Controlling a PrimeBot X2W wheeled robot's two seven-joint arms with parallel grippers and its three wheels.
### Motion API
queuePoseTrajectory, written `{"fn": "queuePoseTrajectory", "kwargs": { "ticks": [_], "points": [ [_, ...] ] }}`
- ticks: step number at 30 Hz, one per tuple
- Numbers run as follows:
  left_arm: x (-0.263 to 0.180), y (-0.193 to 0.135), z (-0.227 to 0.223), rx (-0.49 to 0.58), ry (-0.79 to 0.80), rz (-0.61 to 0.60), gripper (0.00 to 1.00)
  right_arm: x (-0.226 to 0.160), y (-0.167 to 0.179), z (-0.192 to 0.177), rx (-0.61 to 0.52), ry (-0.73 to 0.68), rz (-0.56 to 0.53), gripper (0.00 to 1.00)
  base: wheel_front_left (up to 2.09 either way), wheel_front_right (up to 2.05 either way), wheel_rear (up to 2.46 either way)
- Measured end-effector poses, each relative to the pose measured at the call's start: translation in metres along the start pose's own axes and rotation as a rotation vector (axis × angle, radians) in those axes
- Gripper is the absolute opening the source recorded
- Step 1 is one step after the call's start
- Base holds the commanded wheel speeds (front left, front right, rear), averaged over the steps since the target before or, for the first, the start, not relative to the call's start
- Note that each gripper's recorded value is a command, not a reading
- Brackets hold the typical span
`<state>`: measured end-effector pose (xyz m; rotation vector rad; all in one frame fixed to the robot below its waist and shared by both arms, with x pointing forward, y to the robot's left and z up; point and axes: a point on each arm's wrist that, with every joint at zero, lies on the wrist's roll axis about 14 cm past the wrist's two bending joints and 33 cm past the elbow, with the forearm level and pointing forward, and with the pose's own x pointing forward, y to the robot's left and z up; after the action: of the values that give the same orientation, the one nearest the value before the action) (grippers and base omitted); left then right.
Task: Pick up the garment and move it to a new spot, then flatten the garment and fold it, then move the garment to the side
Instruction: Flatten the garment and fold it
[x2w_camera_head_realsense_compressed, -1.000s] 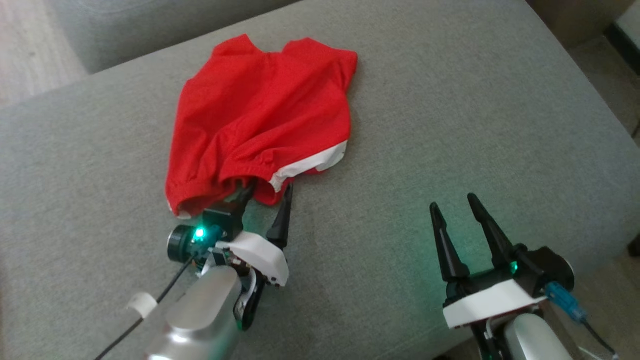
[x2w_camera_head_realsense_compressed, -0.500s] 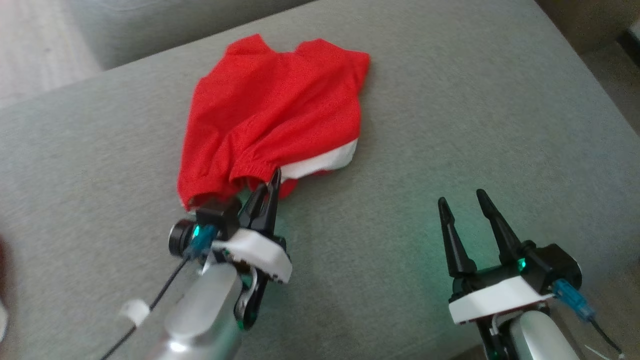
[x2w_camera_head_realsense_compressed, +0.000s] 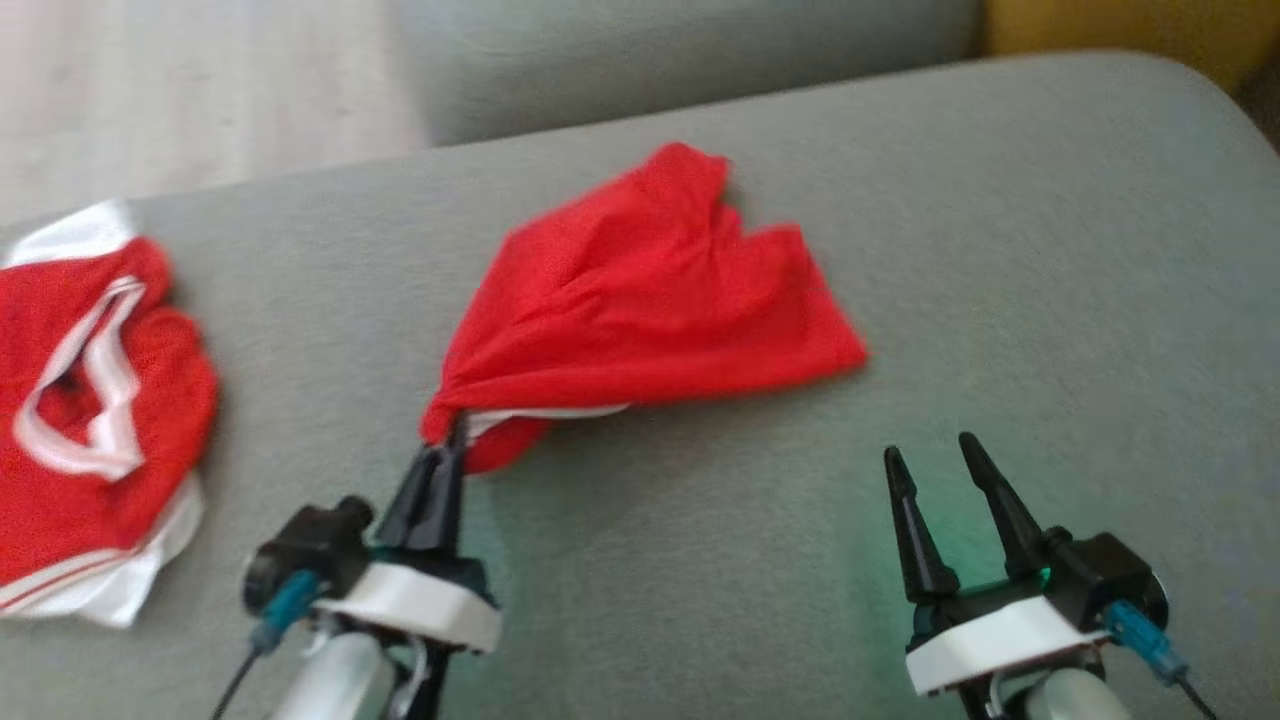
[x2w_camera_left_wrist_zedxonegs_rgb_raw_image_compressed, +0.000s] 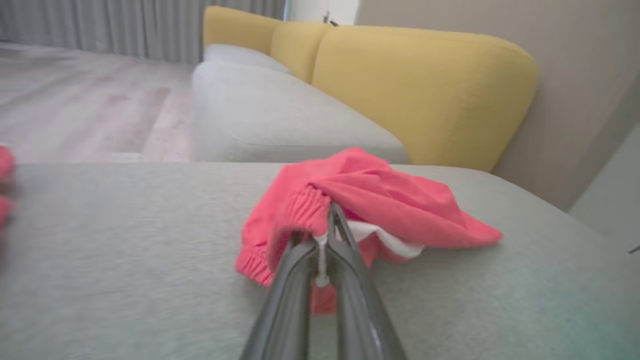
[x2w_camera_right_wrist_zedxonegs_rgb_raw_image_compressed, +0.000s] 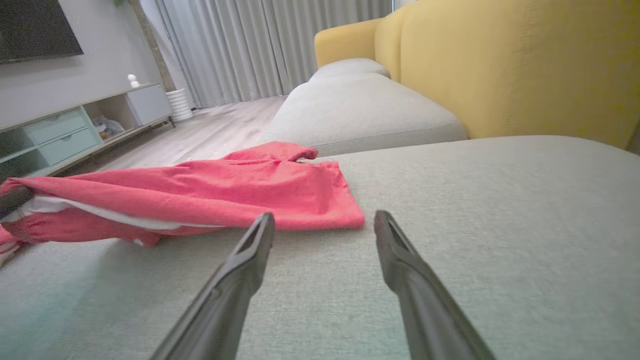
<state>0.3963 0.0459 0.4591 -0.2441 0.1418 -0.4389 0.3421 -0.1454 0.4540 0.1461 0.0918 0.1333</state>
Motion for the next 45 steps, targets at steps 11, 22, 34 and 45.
{"fn": "queuePoseTrajectory", "kwargs": {
  "ticks": [11, 22, 34, 45],
  "points": [
    [-0.059, 0.072, 0.027, 0.080, -0.055, 0.222, 0.00, 0.005, 0.064, -0.051, -0.065, 0.167, 0.241, 1.00, 0.00, 0.00, 0.00],
    [-0.059, 0.088, 0.025, 0.073, -0.045, 0.263, 0.00, 0.043, 0.083, -0.085, -0.157, 0.297, 0.364, 1.00, 0.00, 0.00, 0.00],
    [-0.054, 0.089, 0.026, 0.075, -0.045, 0.261, 0.00, 0.042, 0.097, -0.096, -0.124, 0.341, 0.407, 0.00, 0.00, 0.00, 0.00],
    [-0.030, 0.069, 0.065, 0.170, -0.125, 0.134, 0.00, 0.075, 0.068, 0.014, -0.035, -0.011, 0.279, 0.00, 0.00, 0.00, 0.00]
  ]
}}
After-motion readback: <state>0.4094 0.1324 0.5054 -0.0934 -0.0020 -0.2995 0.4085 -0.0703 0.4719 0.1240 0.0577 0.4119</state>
